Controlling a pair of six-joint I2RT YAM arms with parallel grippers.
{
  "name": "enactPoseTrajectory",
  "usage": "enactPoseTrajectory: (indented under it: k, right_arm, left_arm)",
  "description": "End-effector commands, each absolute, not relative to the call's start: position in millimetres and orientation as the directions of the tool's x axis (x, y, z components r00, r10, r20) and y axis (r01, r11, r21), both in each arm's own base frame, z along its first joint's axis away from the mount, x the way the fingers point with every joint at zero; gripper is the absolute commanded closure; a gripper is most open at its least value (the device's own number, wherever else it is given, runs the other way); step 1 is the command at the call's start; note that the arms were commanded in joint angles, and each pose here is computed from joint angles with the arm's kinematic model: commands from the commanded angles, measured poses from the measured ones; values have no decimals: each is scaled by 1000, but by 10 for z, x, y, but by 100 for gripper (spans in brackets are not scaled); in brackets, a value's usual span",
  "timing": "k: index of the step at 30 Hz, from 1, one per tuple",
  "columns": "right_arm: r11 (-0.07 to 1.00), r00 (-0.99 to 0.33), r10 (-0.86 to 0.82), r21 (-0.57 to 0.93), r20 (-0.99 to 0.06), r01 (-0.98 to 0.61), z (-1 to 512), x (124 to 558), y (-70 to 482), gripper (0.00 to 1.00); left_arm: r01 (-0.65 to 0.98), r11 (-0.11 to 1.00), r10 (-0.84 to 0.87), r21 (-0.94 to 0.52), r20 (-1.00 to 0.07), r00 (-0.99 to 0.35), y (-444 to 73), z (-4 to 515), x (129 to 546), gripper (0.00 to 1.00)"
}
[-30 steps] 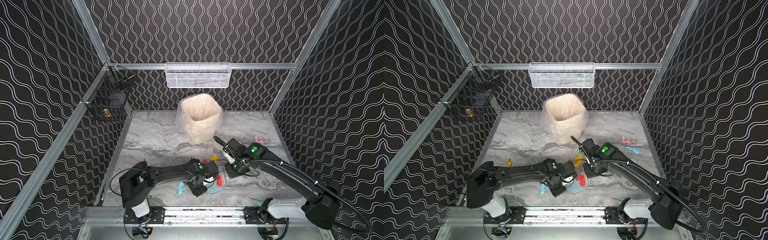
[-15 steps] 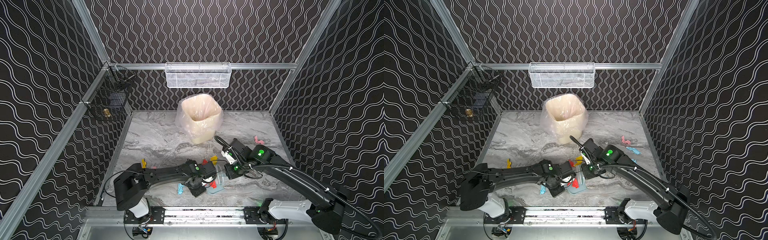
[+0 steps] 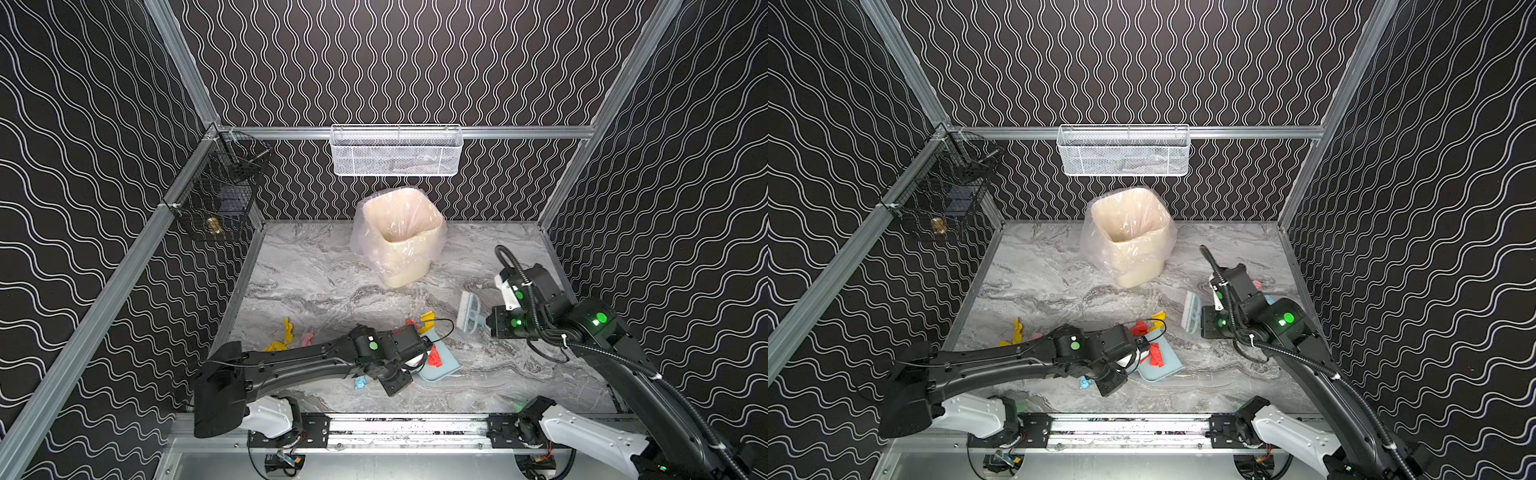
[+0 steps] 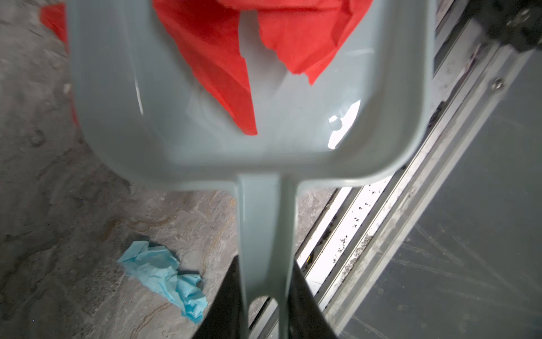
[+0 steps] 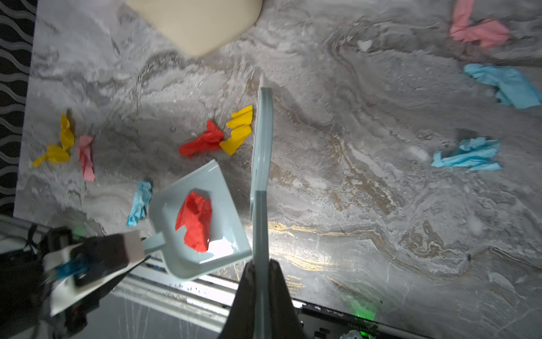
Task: Sweep away the paper scraps from the table
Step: 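Lift the dustpan with the left gripper toward the bin while the right withdraws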
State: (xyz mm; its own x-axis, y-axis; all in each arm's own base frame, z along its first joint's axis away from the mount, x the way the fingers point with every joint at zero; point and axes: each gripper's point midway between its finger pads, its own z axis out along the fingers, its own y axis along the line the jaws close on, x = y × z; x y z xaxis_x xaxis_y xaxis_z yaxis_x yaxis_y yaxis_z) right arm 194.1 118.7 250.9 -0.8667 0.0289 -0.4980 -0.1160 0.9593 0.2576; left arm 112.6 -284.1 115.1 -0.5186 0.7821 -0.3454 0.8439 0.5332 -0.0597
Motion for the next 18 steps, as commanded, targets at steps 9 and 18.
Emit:
enactPoseTrajectory:
  k: [9, 18]
  right_arm:
    - [946, -791, 145, 319, -594, -65, 2662, 2306, 1039, 100]
    - [921, -793, 149, 374, -590, -105, 2630, 2420, 1113, 100]
  left_arm:
    - [763, 646, 677, 32, -485, -553, -2669, 2055, 1379, 100]
    - [653, 758, 552, -8, -527, -647, -2322, 2658, 1783, 100]
